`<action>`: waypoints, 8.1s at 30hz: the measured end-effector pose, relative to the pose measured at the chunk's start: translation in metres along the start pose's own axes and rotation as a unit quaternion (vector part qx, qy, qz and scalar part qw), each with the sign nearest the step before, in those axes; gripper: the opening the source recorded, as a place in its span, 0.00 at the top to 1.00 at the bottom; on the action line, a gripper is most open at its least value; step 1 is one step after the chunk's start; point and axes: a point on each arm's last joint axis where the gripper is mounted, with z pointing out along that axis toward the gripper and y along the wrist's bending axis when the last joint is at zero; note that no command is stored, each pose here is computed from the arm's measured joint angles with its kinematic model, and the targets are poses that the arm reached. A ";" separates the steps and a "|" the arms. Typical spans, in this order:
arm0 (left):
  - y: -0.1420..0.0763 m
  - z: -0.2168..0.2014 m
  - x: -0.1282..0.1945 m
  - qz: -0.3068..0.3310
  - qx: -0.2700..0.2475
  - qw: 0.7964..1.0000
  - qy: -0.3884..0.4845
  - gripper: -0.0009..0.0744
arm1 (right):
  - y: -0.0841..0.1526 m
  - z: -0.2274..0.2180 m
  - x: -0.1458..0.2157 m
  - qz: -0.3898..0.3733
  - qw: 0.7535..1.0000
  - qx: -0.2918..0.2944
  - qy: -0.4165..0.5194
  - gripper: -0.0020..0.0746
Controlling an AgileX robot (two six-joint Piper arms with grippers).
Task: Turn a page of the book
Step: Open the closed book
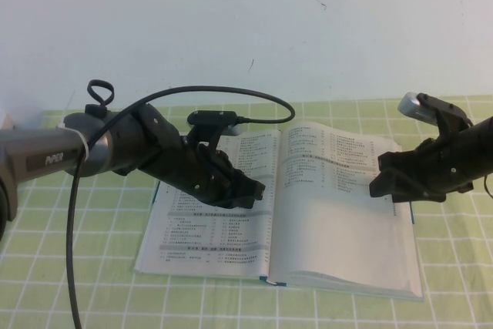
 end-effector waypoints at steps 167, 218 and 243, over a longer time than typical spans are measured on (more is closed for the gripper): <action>-0.141 0.000 0.018 0.298 0.001 0.955 0.003 0.99 | -0.032 0.013 0.004 0.000 0.993 -0.118 0.031 0.98; -0.215 0.032 0.057 0.498 -0.019 0.866 -0.035 0.99 | -0.024 0.024 0.004 -0.018 0.989 -0.142 0.024 0.98; -0.206 -0.018 0.058 0.489 -0.083 0.866 0.059 0.99 | -0.024 0.025 0.004 -0.022 0.989 -0.142 0.024 0.98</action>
